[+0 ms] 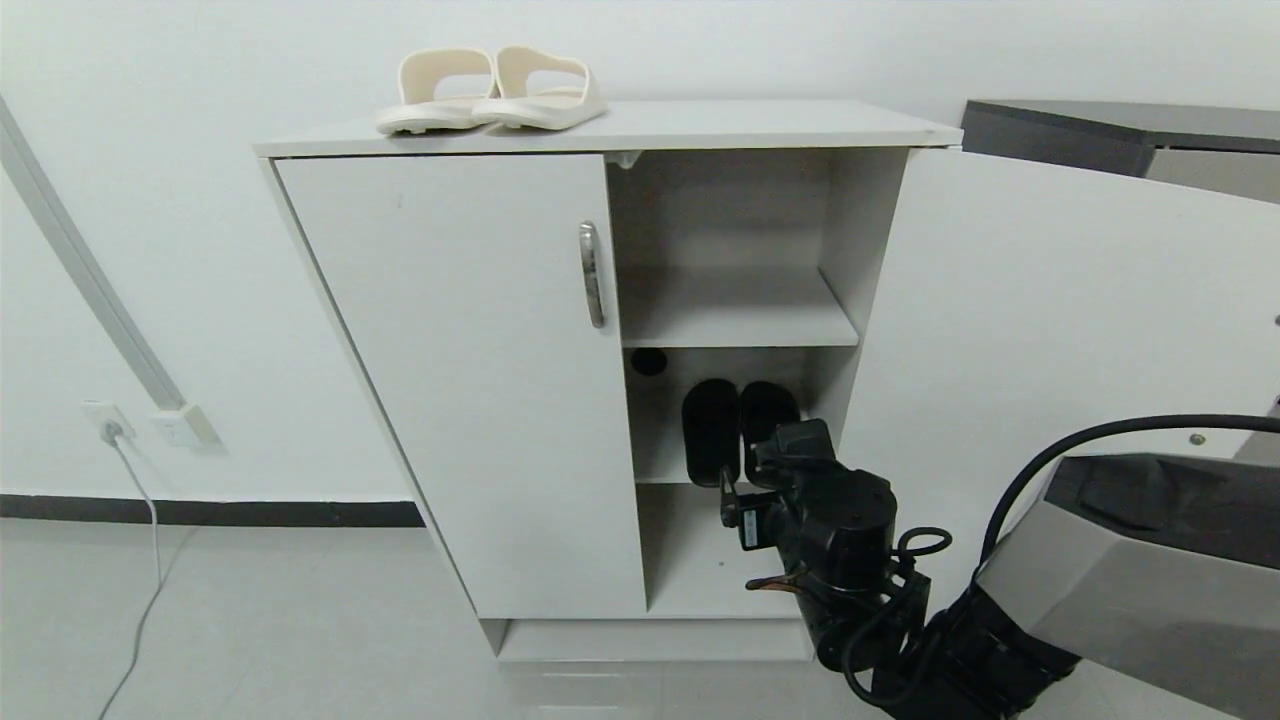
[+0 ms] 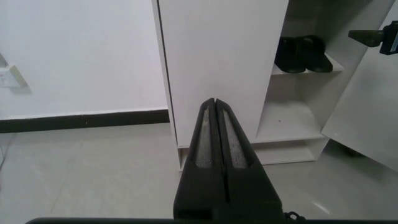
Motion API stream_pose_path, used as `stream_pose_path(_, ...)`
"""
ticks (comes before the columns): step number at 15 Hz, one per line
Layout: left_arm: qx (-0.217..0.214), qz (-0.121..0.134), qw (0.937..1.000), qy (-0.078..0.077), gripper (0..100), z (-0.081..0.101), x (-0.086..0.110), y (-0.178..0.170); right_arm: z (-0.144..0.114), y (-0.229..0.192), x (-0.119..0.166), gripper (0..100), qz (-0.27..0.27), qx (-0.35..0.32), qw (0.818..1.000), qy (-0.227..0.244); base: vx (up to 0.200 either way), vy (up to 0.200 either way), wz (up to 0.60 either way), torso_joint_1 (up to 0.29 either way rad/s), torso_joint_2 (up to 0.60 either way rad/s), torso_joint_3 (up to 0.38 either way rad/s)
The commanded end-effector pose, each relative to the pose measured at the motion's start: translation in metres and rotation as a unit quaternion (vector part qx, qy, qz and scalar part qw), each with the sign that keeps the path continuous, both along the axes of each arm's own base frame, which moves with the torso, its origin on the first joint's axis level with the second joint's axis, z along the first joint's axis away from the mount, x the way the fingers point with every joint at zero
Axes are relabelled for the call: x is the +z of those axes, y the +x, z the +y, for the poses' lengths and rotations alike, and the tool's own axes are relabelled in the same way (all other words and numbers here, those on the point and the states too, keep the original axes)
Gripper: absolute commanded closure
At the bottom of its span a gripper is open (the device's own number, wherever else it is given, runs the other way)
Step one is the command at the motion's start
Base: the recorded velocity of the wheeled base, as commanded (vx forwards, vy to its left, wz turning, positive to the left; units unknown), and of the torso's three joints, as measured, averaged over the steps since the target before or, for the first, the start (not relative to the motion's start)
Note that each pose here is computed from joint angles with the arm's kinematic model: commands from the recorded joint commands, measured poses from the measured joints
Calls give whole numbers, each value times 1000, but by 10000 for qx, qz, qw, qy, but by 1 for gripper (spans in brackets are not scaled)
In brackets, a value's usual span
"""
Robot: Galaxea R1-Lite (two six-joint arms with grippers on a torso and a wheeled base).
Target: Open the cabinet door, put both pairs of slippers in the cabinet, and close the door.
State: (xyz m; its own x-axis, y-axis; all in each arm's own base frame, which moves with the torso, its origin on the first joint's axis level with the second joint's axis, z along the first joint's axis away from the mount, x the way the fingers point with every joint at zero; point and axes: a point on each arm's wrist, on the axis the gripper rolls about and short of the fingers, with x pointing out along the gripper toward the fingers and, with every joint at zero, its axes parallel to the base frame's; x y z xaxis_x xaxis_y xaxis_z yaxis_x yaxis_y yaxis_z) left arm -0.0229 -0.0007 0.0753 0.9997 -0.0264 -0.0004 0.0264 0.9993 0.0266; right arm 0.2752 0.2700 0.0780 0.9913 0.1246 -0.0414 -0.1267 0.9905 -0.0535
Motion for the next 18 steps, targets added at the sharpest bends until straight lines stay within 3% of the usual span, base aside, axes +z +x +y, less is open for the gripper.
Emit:
stream_pose_path(1, 2, 6, 10000, -3, 100, 0, 0, 0, 0, 0, 0, 0, 0, 0, 10000, -2, 0, 0, 0, 0, 0, 0)
stream_pose_path(6, 2, 6, 10000, -3, 100, 0, 0, 0, 0, -1, 1, 0, -94, 18, 10000, 11, 0, 0, 0, 0, 0, 0)
stream_pose_path(18, 2, 6, 10000, -18, 100, 0, 0, 0, -1, -2, -3, 0, -47, 11, 10000, -47, 0, 200, 0, 5, 2, 4)
